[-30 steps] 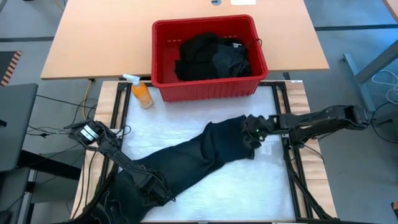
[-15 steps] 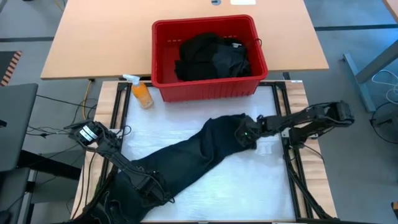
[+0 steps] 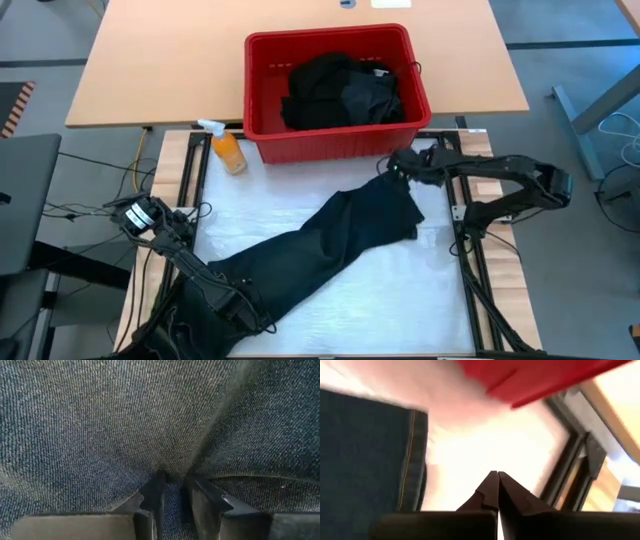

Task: Fold Laundry from Bin
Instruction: Fold the dark blue pants

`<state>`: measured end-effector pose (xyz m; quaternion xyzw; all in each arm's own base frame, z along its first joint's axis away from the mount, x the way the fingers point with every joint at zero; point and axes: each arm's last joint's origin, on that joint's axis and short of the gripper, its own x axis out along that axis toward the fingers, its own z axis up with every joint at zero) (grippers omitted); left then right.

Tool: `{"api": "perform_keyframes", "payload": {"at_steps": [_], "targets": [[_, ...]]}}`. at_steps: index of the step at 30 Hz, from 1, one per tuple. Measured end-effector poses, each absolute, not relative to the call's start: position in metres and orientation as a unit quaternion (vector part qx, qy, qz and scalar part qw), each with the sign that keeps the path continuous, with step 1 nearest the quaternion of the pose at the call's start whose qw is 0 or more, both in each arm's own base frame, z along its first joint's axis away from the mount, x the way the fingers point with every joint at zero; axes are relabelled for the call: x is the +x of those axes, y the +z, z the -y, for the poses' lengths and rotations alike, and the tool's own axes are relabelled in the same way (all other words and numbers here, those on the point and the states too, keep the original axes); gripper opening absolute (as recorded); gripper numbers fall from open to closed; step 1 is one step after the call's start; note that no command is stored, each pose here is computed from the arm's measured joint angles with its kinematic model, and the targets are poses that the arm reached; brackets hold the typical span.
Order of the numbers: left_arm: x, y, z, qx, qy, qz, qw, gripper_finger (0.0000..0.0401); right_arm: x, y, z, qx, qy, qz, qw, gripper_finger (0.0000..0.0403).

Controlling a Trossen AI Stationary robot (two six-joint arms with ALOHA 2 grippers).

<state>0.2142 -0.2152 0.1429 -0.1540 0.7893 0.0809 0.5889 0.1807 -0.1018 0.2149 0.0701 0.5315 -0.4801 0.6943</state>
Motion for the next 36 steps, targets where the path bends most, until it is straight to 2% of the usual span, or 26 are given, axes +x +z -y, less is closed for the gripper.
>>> {"api": "perform_keyframes", "payload": {"at_steps": [4, 6, 11, 20, 22, 25, 28, 30, 32, 36], "targets": [[0.215, 0.143, 0.215, -0.152, 0.081, -0.788, 0.591, 0.007, 0.183, 0.234, 0.096, 0.103, -0.382, -0.504, 0.768, 0.0039], [0.215, 0.143, 0.215, -0.151, 0.08, -0.788, 0.592, 0.007, 0.184, 0.236, 0.094, 0.114, -0.338, -0.504, 0.787, 0.0053], [0.215, 0.143, 0.215, -0.148, 0.077, -0.788, 0.592, 0.007, 0.188, 0.223, 0.11, 0.125, -0.32, -0.529, 0.776, 0.0105], [0.215, 0.143, 0.215, -0.151, 0.077, -0.786, 0.594, 0.007, 0.188, 0.193, 0.148, 0.214, -0.326, -0.545, 0.742, 0.0248], [0.215, 0.143, 0.215, -0.151, 0.077, -0.786, 0.594, 0.007, 0.189, 0.189, 0.153, 0.23, -0.313, -0.54, 0.747, 0.0267], [0.215, 0.143, 0.215, -0.15, 0.076, -0.786, 0.595, 0.007, 0.191, 0.183, 0.158, 0.248, -0.294, -0.537, 0.751, 0.0275], [0.215, 0.142, 0.215, -0.15, 0.076, -0.786, 0.594, 0.007, 0.192, 0.178, 0.159, 0.252, -0.287, -0.546, 0.746, 0.0261], [0.215, 0.142, 0.215, -0.151, 0.078, -0.786, 0.594, 0.007, 0.194, 0.175, 0.158, 0.249, -0.276, -0.551, 0.747, 0.023], [0.215, 0.142, 0.215, -0.151, 0.078, -0.786, 0.594, 0.007, 0.195, 0.176, 0.157, 0.241, -0.264, -0.552, 0.753, 0.0177], [0.215, 0.142, 0.215, -0.15, 0.076, -0.786, 0.595, 0.007, 0.198, 0.186, 0.152, 0.211, -0.242, -0.532, 0.783, 0.0036]]}}
